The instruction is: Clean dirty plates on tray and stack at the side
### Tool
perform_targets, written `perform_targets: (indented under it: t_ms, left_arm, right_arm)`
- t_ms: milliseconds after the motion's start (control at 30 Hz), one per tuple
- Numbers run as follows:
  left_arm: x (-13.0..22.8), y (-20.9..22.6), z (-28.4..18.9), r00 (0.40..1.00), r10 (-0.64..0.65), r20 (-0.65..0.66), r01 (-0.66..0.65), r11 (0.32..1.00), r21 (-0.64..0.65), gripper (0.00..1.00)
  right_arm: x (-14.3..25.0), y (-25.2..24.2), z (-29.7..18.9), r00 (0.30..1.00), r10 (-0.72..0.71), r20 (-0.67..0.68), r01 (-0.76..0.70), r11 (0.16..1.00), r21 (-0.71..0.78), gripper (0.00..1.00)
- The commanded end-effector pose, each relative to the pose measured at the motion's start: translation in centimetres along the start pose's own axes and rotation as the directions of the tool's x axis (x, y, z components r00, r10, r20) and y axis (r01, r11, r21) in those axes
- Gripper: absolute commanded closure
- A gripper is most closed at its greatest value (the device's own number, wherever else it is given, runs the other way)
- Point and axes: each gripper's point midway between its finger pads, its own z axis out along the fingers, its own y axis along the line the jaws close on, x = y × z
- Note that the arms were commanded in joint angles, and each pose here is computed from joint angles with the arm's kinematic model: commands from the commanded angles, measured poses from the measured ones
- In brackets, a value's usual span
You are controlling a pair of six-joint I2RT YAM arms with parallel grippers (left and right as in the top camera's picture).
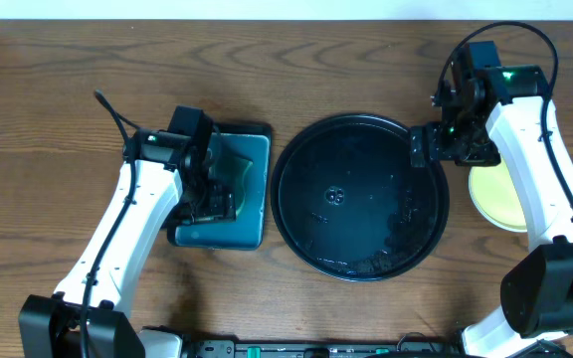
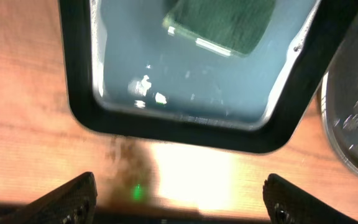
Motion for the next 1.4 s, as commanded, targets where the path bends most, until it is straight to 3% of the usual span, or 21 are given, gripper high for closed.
perform_targets:
  t_ms: [0,233,467,867,1100,1367]
  left_arm:
    - [0.9,0.4,-0.2,0.999,-0.019,-0.034,0.018,1.0,-0.022,0.14]
    - [1.2,-0.1,-1.5,1.0,-0.002,0.016,0.002,1.0,0.008,0.14]
    - [0.9,-0.8,-4.8,0.977,0.043,0.209,-0.051,0.998,0.029,0.14]
    - [2.5,-1.3,-13.0,0.781,0.135,0.609,-0.177,0.984,0.009,0.14]
    - [3.8,-0.7,-13.9,0.734,0.119,0.669,-0.188,0.982,0.031,0.14]
    - [3.9,-0.6,-12.3,0.739,0.124,0.662,-0.189,0.982,0.027,0.13]
  right_arm:
    - [0.3,0.4,-0.3,1.0,0.002,-0.01,-0.003,1.0,-0.03,0.01]
    - [1.5,0.6,-1.2,0.998,-0.008,0.064,0.01,0.999,-0.038,0.01]
    - [3.4,0.1,-3.1,0.966,0.001,0.258,0.013,0.998,-0.054,0.01]
    - [6.5,-0.7,-8.9,0.817,-0.015,0.577,0.035,0.999,-0.023,0.01]
    - [7.9,-1.1,-10.3,0.765,-0.017,0.644,0.031,0.999,-0.01,0.01]
    - [8.1,-1.2,-10.5,0.759,-0.017,0.65,0.028,1.0,-0.007,0.01]
